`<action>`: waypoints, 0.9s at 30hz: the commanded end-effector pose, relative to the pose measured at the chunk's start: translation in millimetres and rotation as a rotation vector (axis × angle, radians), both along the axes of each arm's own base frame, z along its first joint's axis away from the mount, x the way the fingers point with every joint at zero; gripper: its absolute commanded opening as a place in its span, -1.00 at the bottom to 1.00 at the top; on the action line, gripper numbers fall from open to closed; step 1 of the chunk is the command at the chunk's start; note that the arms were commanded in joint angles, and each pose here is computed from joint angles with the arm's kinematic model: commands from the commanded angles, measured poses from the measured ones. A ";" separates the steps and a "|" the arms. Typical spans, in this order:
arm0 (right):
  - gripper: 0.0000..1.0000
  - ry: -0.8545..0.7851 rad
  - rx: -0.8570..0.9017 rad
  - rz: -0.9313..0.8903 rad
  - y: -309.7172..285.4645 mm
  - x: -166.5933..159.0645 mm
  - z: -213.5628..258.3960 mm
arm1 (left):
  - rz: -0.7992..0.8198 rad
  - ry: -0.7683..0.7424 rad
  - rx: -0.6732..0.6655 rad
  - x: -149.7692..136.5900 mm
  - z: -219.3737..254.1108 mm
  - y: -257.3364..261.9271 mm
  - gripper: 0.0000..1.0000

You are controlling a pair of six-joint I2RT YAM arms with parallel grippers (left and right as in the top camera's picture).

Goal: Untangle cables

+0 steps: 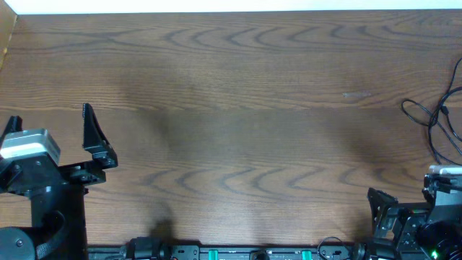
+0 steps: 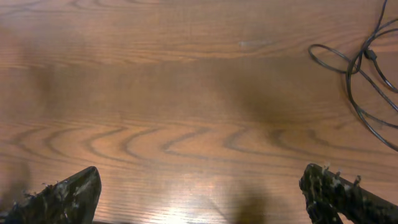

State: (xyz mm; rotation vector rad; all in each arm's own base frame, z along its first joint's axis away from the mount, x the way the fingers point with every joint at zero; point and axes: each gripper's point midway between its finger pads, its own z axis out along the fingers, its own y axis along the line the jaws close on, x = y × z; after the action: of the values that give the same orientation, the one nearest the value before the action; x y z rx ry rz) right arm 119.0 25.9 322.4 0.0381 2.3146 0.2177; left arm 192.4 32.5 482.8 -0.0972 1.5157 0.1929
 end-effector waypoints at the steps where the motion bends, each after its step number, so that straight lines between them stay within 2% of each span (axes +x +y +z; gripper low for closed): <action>1: 0.99 0.014 0.001 -0.010 -1.2 -1.2 -1.8 | -0.003 0.000 -0.005 -0.6 0.0 -0.7 0.87; 15: 0.99 0.018 0.001 -0.010 -1.1 -1.8 -2.4 | -0.003 0.025 -0.006 -0.3 -6.1 -0.6 0.87; 19: 0.98 0.018 0.001 -0.010 -1.1 -1.8 -2.4 | 0.002 0.114 -0.006 -0.8 -27.7 0.1 0.87; 23: 0.99 0.018 0.001 -0.010 -1.1 -1.8 -2.4 | 0.017 0.352 0.033 -11.0 -82.6 3.3 0.87; 25: 0.99 0.018 0.001 -0.010 -1.1 -1.8 -2.4 | -0.001 0.384 0.018 -13.0 -90.7 0.0 0.87; 27: 0.99 0.018 0.001 -0.010 -1.1 -1.8 -2.4 | -0.012 0.353 0.017 -10.1 -83.7 -1.8 0.87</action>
State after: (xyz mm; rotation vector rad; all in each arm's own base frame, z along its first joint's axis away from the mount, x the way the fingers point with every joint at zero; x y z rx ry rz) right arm 116.4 25.8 319.8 0.0425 2.3294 0.2172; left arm 180.9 32.6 389.7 -0.0632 1.9007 0.2213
